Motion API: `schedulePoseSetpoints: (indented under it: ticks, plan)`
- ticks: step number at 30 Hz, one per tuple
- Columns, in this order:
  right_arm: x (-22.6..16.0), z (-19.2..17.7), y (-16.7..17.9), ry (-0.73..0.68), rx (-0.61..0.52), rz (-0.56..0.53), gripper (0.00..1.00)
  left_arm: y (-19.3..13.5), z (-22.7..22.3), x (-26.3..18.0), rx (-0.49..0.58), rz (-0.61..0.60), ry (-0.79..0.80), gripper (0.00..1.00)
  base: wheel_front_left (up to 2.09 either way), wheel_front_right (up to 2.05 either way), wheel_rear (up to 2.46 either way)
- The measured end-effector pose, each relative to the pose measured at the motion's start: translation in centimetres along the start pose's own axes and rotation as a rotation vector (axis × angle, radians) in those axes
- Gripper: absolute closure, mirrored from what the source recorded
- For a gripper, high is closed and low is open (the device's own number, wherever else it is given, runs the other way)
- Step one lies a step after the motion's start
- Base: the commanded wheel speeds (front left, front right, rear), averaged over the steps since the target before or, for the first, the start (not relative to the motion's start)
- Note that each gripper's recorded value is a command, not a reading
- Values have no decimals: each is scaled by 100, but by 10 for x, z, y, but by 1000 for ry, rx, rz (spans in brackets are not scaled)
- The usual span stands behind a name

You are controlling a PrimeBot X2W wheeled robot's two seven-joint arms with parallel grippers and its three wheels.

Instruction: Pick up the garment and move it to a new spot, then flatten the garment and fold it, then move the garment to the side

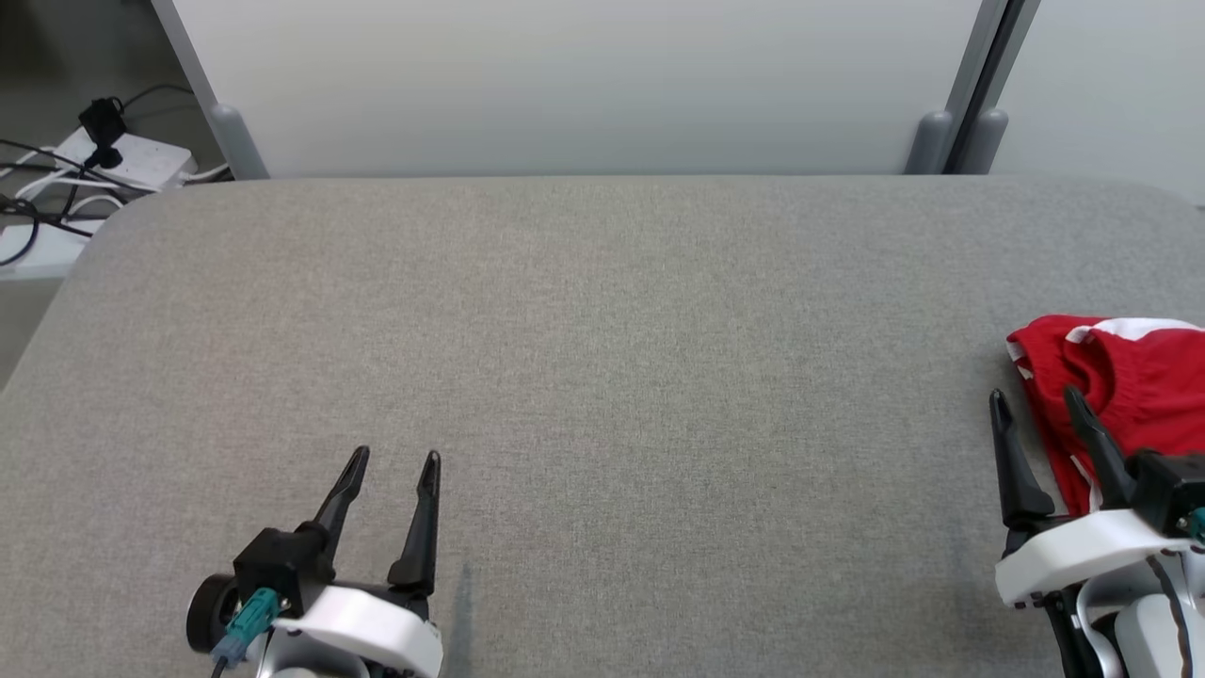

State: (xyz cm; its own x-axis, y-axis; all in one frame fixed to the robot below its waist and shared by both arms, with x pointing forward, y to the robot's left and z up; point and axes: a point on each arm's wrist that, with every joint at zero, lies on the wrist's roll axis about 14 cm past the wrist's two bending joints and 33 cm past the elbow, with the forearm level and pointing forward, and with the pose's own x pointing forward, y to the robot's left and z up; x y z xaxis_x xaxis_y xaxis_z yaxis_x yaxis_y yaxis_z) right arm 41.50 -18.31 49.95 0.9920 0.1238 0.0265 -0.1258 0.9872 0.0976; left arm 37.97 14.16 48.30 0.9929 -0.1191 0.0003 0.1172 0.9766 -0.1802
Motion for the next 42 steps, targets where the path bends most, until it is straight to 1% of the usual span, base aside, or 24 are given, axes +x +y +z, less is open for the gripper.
schedulePoseSetpoints:
  ticks: [12,18,28,32,33,34,35,39,42]
  plan:
    - [-14,18,10,-62,4,7,0,32,9,-20,61,116,-24,0,0,0,0]
    - [-20,12,9,-50,12,-7,0,48,4,-29,66,171,-11,0,0,0,0]
    - [-20,11,8,-50,17,-15,0,59,7,-29,77,203,-15,0,0,0,0]
    - [-19,10,9,-48,19,-13,0,56,15,-27,55,184,-44,0,0,0,0]
    - [-19,10,9,-48,19,-13,100,56,15,-27,55,184,-44,100,0,0,0]
    - [-21,2,10,-24,29,-17,100,56,8,-29,46,186,-21,100,0,0,0]
    - [-21,2,10,-24,29,-17,100,56,8,-29,46,186,-21,100,0,0,0]
    - [-36,-27,13,58,66,-35,100,57,-22,-43,17,206,69,100,0,0,0]
    - [-38,-31,11,73,95,-46,100,57,-25,-44,-13,214,83,100,0,0,0]
